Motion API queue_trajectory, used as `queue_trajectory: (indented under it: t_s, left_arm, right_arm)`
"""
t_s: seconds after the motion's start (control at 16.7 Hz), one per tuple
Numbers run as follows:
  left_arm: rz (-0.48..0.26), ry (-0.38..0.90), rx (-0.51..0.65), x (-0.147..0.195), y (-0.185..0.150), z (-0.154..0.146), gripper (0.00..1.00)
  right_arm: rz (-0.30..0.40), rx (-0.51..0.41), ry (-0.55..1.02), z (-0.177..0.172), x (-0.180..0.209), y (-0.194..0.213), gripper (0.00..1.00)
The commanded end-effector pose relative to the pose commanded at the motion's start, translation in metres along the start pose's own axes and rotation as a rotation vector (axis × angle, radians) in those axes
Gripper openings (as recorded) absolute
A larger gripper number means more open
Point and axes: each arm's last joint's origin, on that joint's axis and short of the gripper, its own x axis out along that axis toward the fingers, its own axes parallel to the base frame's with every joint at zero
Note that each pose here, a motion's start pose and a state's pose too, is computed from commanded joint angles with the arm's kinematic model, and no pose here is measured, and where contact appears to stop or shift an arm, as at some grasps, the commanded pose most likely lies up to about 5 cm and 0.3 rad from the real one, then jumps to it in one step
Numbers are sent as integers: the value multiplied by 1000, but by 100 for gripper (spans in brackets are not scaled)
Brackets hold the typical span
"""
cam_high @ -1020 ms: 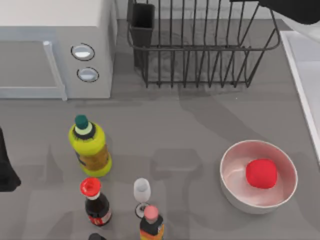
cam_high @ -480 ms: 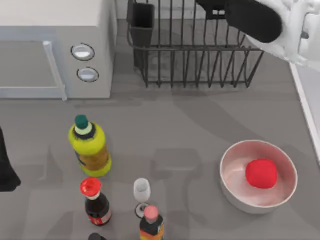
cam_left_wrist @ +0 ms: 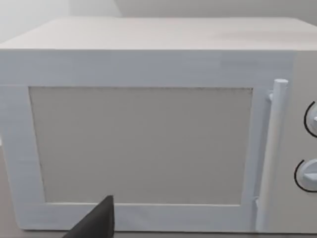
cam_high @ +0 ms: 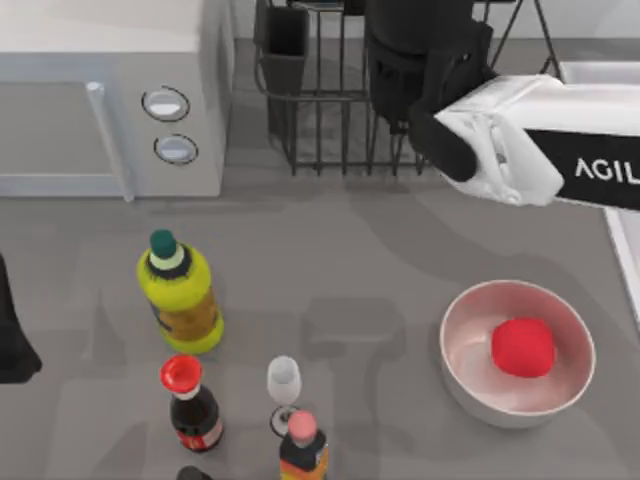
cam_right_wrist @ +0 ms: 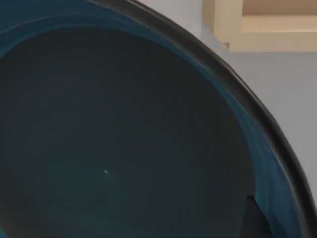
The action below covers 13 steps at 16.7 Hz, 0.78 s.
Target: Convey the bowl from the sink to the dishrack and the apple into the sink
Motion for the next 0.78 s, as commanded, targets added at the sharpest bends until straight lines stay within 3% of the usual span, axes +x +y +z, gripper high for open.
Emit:
queue_trajectory:
  t_s: [0.18,0.48,0.78]
  left_arm:
    - [0,0,0,0,0,0,100]
    - [0,0,0,0,0,0,100]
    - [0,0,0,0,0,0,100]
  right_arm:
    - [3,-5,5,-29,7,-7,0]
    - [0,-6,7,-33,8,-9,0]
    - [0,-6,7,-33,8,-9,38]
